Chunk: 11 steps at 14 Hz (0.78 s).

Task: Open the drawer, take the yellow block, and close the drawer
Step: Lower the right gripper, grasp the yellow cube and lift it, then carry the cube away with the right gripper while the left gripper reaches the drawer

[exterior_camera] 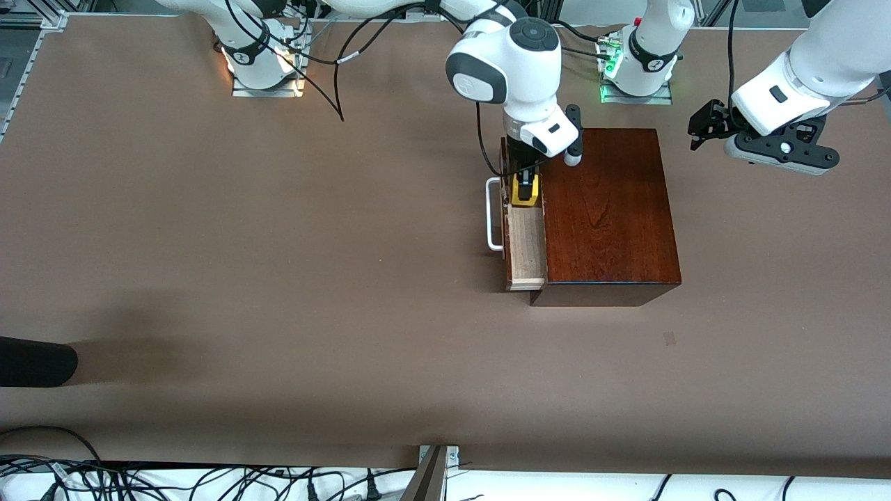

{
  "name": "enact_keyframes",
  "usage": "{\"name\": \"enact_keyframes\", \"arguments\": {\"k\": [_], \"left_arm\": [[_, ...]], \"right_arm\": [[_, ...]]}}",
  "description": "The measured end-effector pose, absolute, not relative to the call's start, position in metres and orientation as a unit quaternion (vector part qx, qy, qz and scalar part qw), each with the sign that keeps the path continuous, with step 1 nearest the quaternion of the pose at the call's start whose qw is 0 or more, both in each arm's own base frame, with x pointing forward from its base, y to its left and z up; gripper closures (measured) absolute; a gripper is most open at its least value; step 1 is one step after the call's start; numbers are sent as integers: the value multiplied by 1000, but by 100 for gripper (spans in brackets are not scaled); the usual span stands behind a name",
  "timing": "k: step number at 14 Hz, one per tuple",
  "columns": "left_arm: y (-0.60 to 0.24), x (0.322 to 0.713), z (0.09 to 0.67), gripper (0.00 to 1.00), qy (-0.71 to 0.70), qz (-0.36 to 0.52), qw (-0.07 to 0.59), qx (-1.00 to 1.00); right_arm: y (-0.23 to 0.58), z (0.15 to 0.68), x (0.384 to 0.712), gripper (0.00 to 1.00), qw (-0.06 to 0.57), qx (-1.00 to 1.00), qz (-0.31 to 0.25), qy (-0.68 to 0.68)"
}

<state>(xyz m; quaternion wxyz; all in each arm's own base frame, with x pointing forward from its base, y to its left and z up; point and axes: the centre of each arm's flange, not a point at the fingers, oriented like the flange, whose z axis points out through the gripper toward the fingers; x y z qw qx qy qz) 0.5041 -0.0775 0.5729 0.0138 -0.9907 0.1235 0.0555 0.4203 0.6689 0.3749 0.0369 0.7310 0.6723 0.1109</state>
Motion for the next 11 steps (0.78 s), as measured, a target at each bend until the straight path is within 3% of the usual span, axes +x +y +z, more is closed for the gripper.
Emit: {"name": "enact_keyframes", "arguments": {"k": [7,11], "left_arm": [[-65,507,571,0,113,58,12,-992],[-64,509,567,0,111,61,12,-992]], "right_arm": [[643,447,431,43,18,755,94,648],[593,504,470,43,-3,786,95,611]]}}
